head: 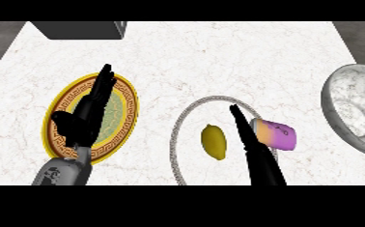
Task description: Pick the lemon from the placemat and place it in the bowl
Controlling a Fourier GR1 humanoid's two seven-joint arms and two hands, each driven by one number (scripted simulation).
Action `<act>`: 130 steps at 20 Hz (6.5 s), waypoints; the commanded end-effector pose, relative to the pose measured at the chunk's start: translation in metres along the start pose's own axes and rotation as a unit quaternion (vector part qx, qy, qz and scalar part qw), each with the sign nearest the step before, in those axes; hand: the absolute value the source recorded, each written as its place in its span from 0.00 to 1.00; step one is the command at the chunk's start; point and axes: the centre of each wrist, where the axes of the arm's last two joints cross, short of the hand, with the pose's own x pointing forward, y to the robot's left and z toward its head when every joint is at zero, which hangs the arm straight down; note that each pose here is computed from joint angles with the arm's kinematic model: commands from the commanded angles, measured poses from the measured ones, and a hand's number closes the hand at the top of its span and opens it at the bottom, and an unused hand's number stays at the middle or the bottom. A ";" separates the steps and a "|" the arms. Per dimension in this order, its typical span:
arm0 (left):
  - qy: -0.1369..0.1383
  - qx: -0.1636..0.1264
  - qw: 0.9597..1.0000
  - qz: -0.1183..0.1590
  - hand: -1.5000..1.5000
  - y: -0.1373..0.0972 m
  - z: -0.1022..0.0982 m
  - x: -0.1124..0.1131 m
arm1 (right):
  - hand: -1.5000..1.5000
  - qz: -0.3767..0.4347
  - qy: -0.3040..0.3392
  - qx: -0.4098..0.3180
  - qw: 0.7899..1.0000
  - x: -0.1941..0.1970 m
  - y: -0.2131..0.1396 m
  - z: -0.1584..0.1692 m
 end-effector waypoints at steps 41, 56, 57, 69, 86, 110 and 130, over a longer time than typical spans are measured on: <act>-0.004 0.003 1.000 -0.009 0.50 0.000 -0.001 0.002 | 1.00 0.124 -0.011 0.082 0.989 -0.089 0.086 -0.063; -0.007 0.005 1.000 0.000 0.50 0.011 0.011 -0.006 | 1.00 0.000 -0.069 -0.094 0.993 -0.055 -0.016 -0.020; 0.003 0.000 1.000 -0.010 0.50 -0.008 -0.003 -0.013 | 1.00 -0.019 -0.087 -0.100 0.991 -0.036 -0.013 -0.017; 0.006 0.002 1.000 -0.004 0.50 -0.004 -0.001 -0.003 | 1.00 0.092 -0.174 -0.256 0.946 0.050 -0.081 0.041; 0.001 0.003 1.000 -0.008 0.50 0.003 -0.004 -0.006 | 1.00 0.104 -0.065 -0.332 0.935 0.132 -0.166 -0.007; -0.008 0.007 1.000 -0.006 0.50 -0.011 0.004 -0.007 | 1.00 0.280 0.094 -0.370 0.881 -0.061 -0.302 -0.095; 0.008 -0.004 1.000 0.005 0.50 -0.013 -0.015 -0.001 | 0.00 0.069 -0.032 -0.354 0.932 -0.121 -0.320 -0.097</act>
